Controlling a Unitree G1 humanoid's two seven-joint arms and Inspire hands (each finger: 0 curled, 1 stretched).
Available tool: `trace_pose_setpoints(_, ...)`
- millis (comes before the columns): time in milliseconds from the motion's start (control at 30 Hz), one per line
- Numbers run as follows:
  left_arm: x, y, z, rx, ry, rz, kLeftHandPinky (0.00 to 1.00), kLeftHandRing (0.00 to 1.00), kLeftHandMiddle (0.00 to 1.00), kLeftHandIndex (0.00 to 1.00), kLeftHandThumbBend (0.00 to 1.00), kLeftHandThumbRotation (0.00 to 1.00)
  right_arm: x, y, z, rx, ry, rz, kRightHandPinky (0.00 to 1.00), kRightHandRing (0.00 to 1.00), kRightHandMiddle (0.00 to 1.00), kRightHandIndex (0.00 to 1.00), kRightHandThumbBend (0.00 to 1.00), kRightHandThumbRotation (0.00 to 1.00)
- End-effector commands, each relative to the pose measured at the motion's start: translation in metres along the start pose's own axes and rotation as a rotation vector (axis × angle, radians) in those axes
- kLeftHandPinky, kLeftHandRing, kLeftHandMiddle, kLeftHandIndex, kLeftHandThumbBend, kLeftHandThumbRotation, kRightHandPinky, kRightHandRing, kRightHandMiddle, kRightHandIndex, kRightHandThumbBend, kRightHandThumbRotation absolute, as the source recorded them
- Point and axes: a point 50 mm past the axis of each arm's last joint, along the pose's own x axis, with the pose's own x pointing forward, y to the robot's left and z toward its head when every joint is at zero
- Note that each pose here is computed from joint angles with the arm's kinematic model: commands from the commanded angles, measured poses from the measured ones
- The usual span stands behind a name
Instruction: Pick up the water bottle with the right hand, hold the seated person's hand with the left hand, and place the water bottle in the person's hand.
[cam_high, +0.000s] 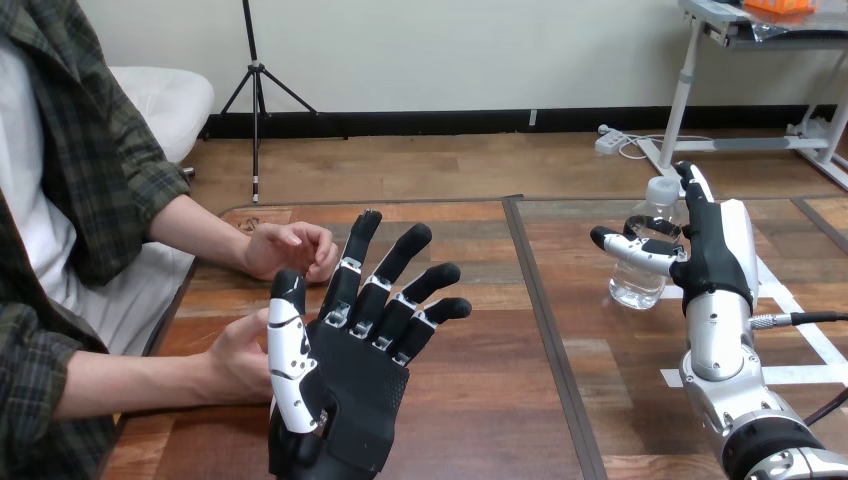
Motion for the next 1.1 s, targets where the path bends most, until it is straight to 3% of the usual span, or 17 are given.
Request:
trace_pose_setpoints(0, -0.002, -0.015, -0.002, -0.063, -0.099, 0.034, 0.62, 0.71, 0.83, 0.98, 0.54, 1.0, 0.017, -0.007, 0.036, -0.002, -0.093, -0.018, 0.9, 0.97, 0.97, 0.94, 0.67, 0.01)
trace_pose_setpoints(700, -0.004, -0.015, -0.002, -0.063, -0.104, 0.034, 0.62, 0.71, 0.83, 1.0, 0.55, 1.0, 0.017, -0.008, 0.029, -0.038, -0.053, 0.0, 0.86, 0.92, 0.93, 0.9, 0.69, 0.02)
trace_pose_setpoints(1067, -0.005, -0.016, -0.002, -0.067, -0.105, 0.041, 0.62, 0.71, 0.83, 1.0, 0.56, 1.0, 0.017, -0.009, 0.023, -0.105, -0.021, 0.011, 0.84, 0.88, 0.88, 0.85, 0.7, 0.05)
